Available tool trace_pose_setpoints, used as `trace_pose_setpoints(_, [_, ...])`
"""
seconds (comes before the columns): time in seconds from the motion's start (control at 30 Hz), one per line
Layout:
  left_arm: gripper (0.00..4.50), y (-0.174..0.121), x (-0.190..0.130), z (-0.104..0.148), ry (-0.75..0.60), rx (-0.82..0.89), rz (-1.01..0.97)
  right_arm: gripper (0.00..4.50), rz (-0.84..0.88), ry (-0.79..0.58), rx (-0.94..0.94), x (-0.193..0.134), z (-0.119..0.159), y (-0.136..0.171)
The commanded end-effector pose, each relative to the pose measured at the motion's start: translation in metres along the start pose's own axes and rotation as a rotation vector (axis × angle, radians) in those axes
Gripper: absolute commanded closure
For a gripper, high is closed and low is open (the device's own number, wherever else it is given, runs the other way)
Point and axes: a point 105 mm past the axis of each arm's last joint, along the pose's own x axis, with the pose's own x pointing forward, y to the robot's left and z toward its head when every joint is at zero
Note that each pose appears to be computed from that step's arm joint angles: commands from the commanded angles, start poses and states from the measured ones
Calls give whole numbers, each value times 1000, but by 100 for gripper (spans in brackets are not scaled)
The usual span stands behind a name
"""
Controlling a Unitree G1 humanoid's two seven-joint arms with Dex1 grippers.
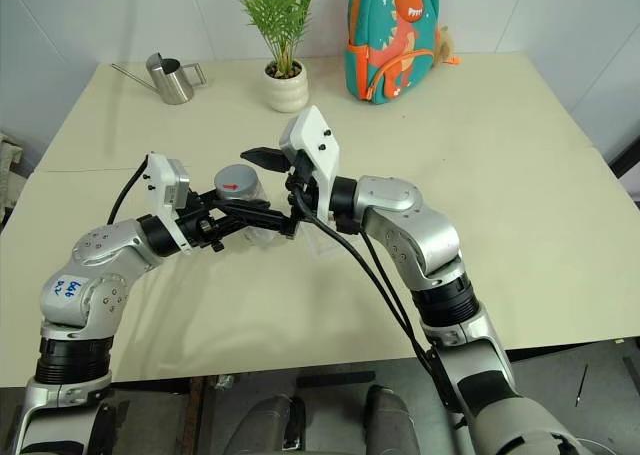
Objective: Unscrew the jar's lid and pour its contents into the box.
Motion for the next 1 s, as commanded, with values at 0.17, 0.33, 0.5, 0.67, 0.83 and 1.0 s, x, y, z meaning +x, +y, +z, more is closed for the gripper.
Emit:
trace_pose_setpoints(0.17, [225,-18,3,18,-60,75,-81,0,-15,7,-20,7,10,-9])
trace_pose_setpoints(0.33, [225,-19,3,16,-56,78,-79,0,-10,16,-18,8,7,-12])
trace_pose_setpoints(0.5, [227,-17,2,16,-48,83,-68,19,1,0,-11,9,9,-10])
trace_pose_setpoints(0.67, [228,-17,0,14,-39,79,-72,146,16,-16,-12,8,11,-6])
trace_pose_setpoints(0.83, [228,-20,-4,13,-36,76,-106,177,79,-42,-24,4,19,3])
trace_pose_setpoints(1.0, [228,-35,-12,24,-74,110,-269,177,342,-43,-76,-10,28,27])
